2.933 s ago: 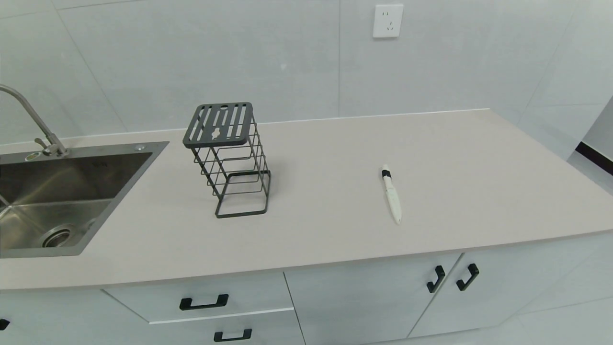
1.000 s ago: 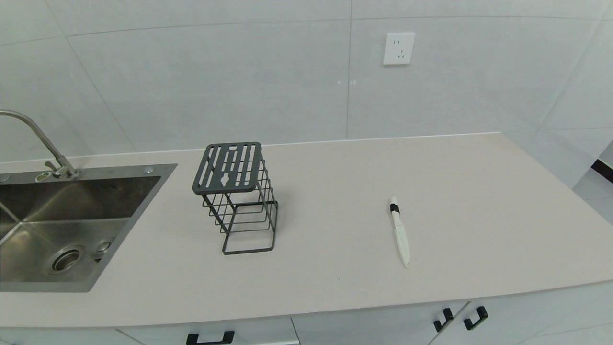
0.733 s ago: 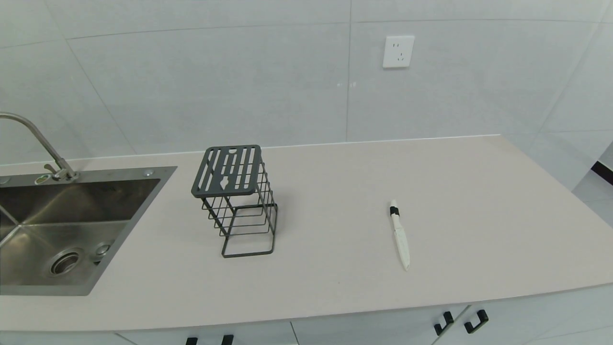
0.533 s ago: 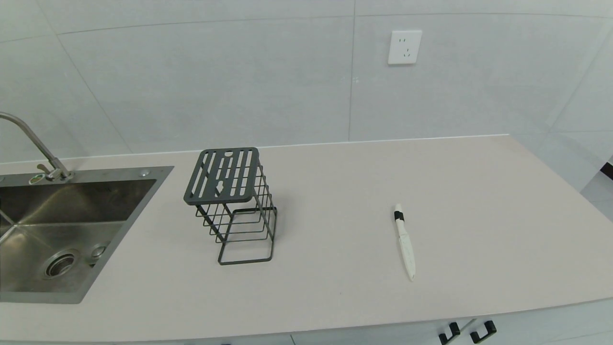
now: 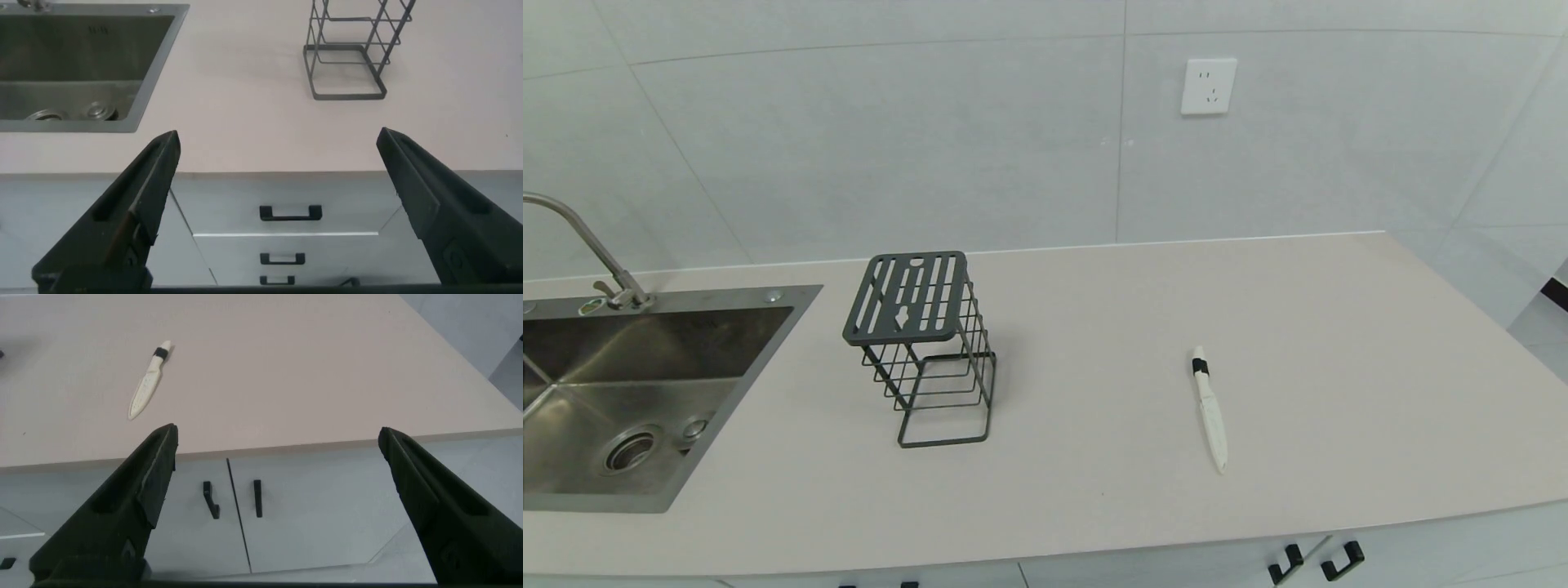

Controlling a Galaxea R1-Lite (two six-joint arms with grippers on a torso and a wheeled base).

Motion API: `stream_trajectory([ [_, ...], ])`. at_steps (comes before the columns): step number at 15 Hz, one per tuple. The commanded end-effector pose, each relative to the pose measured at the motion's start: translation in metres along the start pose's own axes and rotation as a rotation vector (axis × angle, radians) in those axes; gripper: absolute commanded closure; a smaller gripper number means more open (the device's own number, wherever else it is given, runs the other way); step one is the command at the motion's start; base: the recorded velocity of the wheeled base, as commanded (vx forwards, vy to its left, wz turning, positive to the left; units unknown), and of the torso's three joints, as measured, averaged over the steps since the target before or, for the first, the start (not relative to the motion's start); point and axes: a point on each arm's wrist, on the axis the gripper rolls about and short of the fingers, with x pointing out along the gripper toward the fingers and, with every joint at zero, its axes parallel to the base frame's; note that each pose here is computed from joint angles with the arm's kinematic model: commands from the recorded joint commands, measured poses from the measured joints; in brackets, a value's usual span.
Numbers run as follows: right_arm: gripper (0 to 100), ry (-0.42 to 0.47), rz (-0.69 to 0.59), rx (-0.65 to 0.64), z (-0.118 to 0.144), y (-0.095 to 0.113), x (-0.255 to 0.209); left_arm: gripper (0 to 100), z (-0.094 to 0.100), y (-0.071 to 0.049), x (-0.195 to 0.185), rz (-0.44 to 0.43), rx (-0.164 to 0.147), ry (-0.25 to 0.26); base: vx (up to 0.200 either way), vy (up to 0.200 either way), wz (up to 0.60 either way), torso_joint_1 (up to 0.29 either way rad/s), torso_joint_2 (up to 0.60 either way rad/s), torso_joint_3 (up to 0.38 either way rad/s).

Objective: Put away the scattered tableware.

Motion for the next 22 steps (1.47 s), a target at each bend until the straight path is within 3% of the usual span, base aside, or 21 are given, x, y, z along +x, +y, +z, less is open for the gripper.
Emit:
stream_trajectory([
  [1,0,0.001,0.000,0.000,0.0001,0.0000,0.0001,0,0.0000,0.0000,0.0001,0.001,-0.003,0.002,0.000,0.000,0.00,0.000,0.00,0.000],
  [6,0,0.001,0.000,0.000,0.0001,0.0000,0.0001,0,0.0000,0.0000,0.0001,0.000,0.007,0.002,0.000,0.000,0.00,0.041,0.00,0.044],
  [16,0,0.001,-0.001,0.000,0.0001,0.0000,0.0001,0,0.0001,0.0000,0.0001,0.001,0.000,0.000,0.000,0.000,0.00,0.288,-0.04,0.233],
  [22,0,0.001,0.002,-0.040,0.0001,0.0000,0.0001,0,0.0001,0.0000,0.0001,-0.001,0.000,0.000,0.000,0.000,0.00,0.028,-0.01,0.024],
])
